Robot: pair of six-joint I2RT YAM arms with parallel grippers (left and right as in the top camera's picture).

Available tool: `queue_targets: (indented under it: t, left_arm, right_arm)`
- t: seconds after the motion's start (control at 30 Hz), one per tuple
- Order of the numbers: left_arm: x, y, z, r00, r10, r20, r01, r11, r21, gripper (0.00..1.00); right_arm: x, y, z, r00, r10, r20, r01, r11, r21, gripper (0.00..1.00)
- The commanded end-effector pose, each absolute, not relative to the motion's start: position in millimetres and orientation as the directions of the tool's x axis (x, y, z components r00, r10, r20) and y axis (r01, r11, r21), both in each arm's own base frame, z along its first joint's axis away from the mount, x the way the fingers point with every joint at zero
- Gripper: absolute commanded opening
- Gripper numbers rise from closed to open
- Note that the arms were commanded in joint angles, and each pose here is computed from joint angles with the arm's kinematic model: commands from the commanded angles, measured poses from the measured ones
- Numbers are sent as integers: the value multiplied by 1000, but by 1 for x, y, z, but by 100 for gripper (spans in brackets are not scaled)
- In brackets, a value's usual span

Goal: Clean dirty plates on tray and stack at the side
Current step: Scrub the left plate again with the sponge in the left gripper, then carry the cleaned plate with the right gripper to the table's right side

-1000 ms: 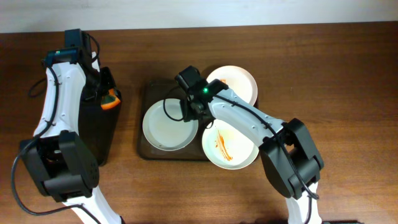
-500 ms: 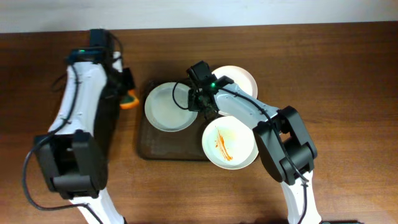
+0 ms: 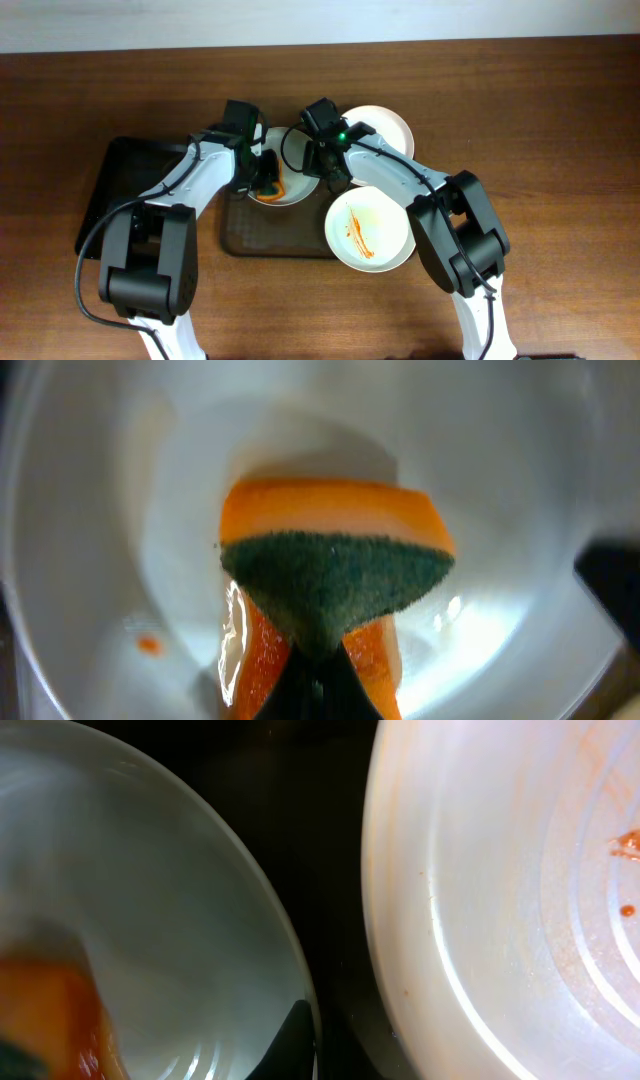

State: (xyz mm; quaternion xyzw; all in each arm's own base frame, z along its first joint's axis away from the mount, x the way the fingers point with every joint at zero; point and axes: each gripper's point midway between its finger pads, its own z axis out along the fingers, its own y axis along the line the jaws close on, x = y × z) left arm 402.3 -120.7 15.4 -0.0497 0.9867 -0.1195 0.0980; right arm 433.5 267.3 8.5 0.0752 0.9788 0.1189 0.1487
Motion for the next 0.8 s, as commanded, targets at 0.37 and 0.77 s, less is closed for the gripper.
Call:
queue_targets:
  t: [0.37, 0.77]
  left_arm:
    - [459, -26, 45, -804, -210, -556, -363, 914, 180, 0]
    - [424, 6, 170, -894, -309, -324, -303, 950, -70, 0]
  right_arm:
    - [432, 253, 0, -942, 182, -283, 131, 973, 190, 4]
    - [426, 283, 73, -929, -147, -339, -231, 947, 222, 4]
